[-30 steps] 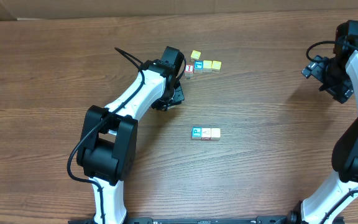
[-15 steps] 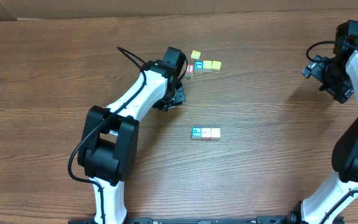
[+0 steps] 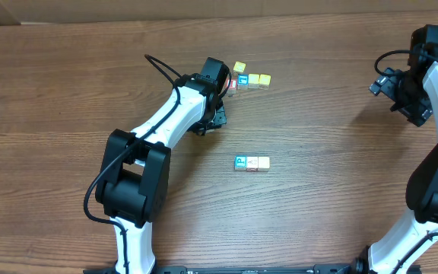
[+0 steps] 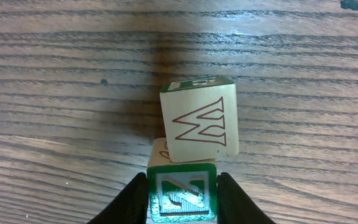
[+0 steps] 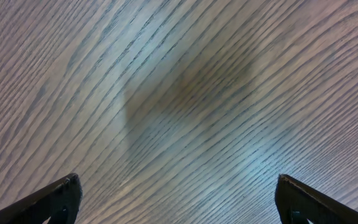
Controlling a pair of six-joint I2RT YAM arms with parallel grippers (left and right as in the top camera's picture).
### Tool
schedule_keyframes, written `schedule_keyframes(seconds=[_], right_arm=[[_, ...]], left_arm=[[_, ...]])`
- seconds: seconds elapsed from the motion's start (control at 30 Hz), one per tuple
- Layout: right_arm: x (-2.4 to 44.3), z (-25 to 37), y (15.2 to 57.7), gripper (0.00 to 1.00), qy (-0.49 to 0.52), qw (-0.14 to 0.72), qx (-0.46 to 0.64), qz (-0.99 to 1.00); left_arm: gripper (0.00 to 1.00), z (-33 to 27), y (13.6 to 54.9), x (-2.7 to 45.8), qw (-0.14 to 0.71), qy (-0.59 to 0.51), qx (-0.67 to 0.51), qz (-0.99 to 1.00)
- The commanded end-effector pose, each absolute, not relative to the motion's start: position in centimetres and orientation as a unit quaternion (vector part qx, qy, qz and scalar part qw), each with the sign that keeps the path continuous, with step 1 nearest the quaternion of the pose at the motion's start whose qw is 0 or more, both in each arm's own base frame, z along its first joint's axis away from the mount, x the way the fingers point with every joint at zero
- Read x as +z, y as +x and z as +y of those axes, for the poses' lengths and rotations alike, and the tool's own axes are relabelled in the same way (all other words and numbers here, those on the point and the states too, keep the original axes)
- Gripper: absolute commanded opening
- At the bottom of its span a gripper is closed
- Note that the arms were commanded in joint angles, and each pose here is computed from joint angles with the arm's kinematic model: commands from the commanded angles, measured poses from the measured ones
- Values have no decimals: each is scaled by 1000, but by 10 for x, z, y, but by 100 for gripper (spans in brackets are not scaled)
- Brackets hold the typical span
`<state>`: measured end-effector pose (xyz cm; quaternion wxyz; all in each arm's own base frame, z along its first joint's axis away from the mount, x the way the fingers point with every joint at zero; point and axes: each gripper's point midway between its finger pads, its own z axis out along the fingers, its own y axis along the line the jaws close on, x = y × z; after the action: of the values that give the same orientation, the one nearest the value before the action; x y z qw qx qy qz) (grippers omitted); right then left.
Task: Flip 5 blocks
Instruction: 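Lower the left gripper and close it on the green Z block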
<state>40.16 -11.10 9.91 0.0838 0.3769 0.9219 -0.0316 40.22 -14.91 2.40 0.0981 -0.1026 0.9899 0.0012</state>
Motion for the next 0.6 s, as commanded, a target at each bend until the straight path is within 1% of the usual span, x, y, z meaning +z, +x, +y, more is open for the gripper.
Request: schedule_keyframes(seconds=[0.0,0.1,0.17,0.37,0.57], right_arm=[[114,-113,406,100,377,106,-30,920],[114,-113,406,100,377,106,-30,920],[115,-113,406,100,377,106,-30,920],[114,-113,406,100,377,106,-30,920],[114,-113,406,100,377,106,-30,920]], left_arm=[[28,-147,399,16,93,-85,16,992],[24,-147,399,16,92,-73,16,993],[24,-148,399,16,92,-69,15,993],[29,-156,396,28,90,-49,-11,995],[29,-154,385,54,90,-48,-15,995]])
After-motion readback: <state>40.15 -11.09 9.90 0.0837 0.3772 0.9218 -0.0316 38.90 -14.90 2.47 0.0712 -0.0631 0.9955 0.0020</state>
